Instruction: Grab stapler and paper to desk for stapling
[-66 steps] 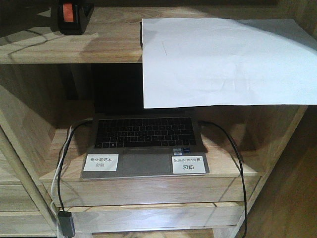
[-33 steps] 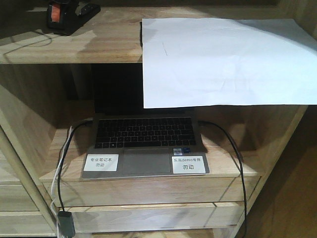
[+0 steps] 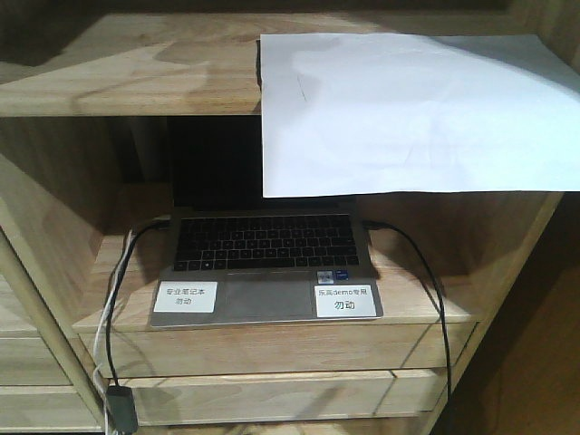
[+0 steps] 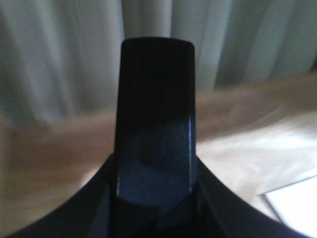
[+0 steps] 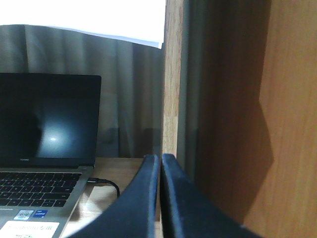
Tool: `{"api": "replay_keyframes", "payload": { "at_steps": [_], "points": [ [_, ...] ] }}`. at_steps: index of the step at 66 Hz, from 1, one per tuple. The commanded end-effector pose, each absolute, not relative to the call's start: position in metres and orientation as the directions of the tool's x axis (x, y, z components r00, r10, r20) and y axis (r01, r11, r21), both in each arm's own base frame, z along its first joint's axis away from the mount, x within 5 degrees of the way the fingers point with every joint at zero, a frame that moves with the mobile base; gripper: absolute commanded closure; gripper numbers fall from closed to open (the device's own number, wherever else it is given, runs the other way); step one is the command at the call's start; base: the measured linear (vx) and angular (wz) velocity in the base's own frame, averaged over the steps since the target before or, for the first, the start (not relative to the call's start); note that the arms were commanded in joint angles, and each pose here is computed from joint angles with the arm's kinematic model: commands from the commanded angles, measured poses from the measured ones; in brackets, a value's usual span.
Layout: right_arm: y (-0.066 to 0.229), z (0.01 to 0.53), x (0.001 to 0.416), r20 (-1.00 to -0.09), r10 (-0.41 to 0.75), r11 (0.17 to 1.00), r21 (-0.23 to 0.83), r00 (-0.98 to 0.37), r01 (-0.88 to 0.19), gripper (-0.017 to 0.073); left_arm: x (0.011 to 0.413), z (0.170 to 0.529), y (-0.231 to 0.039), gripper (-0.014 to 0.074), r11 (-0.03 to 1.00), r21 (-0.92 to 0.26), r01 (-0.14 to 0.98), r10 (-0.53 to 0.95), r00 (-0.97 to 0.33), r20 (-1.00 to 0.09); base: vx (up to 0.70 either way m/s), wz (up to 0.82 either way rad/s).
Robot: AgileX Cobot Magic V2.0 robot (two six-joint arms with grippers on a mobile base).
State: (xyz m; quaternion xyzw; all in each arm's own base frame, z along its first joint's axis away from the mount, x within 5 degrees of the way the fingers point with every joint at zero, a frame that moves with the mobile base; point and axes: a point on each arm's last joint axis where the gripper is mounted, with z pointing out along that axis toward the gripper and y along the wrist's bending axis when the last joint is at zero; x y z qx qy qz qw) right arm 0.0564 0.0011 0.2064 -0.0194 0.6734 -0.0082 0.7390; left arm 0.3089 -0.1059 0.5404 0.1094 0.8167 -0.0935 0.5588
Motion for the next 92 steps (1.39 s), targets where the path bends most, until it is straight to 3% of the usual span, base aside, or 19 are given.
{"api": "replay_keyframes", "payload": {
  "at_steps": [1,15,37,66,92],
  "points": [
    [0.001,0.212,0.055,-0.984,-0.043,0.999,-0.046,0.174,-0.012,0.0568,0.274,0.578,-0.096,0.0601,0.955,-0.019,0.296,0.039,-0.189,-0.981,0.0,0.0],
    [0.001,0.212,0.055,-0.984,-0.043,0.999,-0.046,0.174,-0.012,0.0568,0.244,0.572,-0.094,0.0601,0.936,0.065,0.347,0.134,-0.18,-0.975,0.0,0.0],
    [0.001,0.212,0.055,-0.984,-0.043,0.999,-0.046,0.174,-0.012,0.0568,0.181,0.53,-0.077,0.0601,0.916,0.03,0.4,0.086,-0.123,-0.989,0.0,0.0],
    [0.001,0.212,0.055,-0.984,-0.043,0.999,-0.046,0.174,-0.012,0.0568,0.089,0.436,-0.039,0.0601,0.909,0.062,0.412,0.128,-0.135,-0.983,0.0,0.0],
    [0.001,0.212,0.055,-0.984,-0.043,0.999,-0.046,0.174,-0.012,0.0568,0.053,0.335,-0.024,0.0601,0.91,0.059,0.411,0.13,-0.146,-0.981,0.0,0.0]
  ]
}}
